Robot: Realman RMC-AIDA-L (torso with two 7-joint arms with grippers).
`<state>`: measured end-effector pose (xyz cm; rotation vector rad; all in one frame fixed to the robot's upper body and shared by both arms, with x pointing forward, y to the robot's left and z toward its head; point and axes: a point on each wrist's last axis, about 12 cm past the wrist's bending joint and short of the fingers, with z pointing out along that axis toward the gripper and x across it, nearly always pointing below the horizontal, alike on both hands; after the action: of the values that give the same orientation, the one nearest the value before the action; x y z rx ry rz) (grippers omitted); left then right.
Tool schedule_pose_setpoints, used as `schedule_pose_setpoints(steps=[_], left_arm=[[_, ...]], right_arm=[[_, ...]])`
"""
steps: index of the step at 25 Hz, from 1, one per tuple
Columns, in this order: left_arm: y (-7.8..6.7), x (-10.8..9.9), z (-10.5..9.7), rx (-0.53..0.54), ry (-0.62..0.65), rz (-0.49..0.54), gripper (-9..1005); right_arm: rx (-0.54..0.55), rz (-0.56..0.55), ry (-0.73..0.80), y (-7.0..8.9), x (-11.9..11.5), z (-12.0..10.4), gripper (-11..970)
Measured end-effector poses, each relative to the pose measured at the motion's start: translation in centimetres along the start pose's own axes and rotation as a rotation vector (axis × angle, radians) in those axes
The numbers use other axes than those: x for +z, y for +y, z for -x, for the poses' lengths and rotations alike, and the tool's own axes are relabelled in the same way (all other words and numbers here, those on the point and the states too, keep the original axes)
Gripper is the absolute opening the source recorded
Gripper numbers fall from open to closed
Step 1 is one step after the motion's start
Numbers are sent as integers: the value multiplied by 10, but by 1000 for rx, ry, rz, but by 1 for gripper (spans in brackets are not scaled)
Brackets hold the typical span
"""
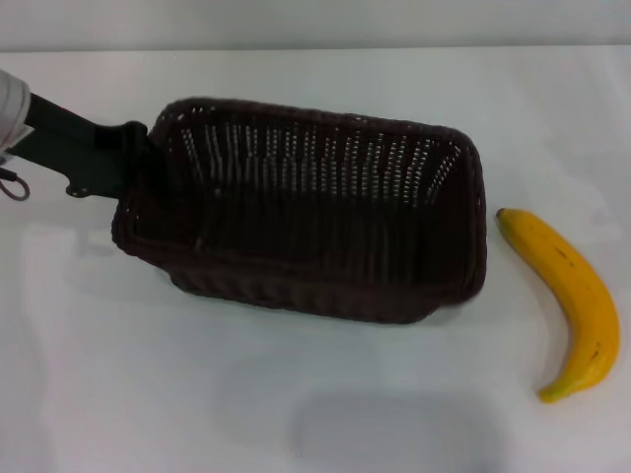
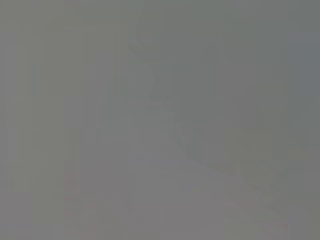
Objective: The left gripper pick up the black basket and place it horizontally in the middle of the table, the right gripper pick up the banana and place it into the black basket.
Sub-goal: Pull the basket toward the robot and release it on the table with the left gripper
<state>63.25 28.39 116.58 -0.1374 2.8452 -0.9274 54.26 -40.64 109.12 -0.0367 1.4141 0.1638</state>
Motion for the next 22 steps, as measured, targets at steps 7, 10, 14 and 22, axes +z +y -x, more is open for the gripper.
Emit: schedule_pose_setpoints(steps=[7,10,14,22], left_arm=[[2,-3,-2,-43,-27,-108,220],[4,-2,-5,-50,-12,-120,315],[5,1,-11,-46,33,-130,496],[10,-3,-16,37,45,-140,841]], right_arm=[[3,-2,5,-1,-8,-2,852],[3,0,4,-1,-9,-2,852],[7,13,-6,0,-12,-2,852],[67,46,6,-3,-24,-1,852]])
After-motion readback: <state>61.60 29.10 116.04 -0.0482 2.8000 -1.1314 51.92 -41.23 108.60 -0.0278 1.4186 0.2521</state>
